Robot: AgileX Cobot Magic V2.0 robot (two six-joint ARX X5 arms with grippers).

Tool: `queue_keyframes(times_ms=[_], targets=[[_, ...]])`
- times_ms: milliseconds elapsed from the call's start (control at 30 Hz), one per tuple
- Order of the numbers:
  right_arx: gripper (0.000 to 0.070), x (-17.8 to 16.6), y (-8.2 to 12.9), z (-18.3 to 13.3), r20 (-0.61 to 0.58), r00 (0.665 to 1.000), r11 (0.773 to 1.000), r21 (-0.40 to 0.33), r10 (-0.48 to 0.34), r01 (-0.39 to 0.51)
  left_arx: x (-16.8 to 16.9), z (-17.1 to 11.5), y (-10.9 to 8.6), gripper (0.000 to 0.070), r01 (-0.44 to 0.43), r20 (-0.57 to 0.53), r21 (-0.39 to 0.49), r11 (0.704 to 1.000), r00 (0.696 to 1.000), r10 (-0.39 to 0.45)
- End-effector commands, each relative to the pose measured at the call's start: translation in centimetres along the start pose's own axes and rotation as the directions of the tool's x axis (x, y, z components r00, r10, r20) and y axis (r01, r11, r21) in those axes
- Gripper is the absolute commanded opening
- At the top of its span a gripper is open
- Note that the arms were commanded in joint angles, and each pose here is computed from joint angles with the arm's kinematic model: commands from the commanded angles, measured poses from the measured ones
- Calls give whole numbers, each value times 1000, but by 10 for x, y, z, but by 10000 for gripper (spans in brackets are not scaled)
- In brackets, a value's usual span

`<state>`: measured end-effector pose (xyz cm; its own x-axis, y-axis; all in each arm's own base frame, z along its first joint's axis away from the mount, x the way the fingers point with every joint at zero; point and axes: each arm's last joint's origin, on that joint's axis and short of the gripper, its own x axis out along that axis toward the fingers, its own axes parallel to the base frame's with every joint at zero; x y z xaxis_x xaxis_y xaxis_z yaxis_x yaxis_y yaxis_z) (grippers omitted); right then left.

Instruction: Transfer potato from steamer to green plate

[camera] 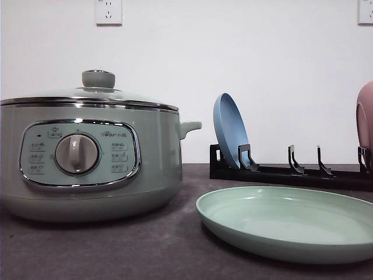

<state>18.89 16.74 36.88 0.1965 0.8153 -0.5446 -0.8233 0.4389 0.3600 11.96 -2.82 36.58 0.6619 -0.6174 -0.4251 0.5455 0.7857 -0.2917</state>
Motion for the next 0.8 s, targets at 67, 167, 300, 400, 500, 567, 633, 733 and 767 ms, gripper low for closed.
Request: queue_keyframes(times_ms=[67, 167, 300, 400, 500, 567, 633, 733, 767], targets=[[405, 1, 1, 4, 6, 1000, 1000, -6, 8, -8, -4, 7, -3, 672, 6, 26, 13, 1000, 1000, -7], [405, 1, 1, 4, 6, 1000, 1000, -7, 8, -8, -2, 9, -2, 672, -9, 28, -3, 1000, 1000, 9], [405, 1, 1, 4, 6, 1000, 1000, -11, 8, -8, 2, 21, 0, 671, -19, 12, -23, 1000, 1000, 19], [405, 1, 1, 4, 5, 1000, 1000, -20, 8, -7, 7, 40, 3, 671, -50, -27, -54, 997, 998, 48], [405, 1, 1, 4, 6, 1000, 1000, -24, 7, -7, 18, 61, 6, 670, -86, -90, -68, 994, 993, 80], [405, 1, 1, 4, 6, 1000, 1000, -24, 7, -7, 28, 75, 9, 668, -105, -129, -61, 993, 987, 97], [405, 1, 1, 4, 6, 1000, 1000, -24, 7, -7, 40, 87, 10, 666, -124, -167, -50, 991, 979, 114], [405, 1, 1, 4, 5, 1000, 1000, -25, 7, -7, 61, 102, 12, 666, -140, -226, -32, 990, 966, 129], [405, 1, 1, 4, 5, 1000, 1000, -26, 7, -7, 70, 106, 12, 666, -147, -247, -23, 989, 959, 137]])
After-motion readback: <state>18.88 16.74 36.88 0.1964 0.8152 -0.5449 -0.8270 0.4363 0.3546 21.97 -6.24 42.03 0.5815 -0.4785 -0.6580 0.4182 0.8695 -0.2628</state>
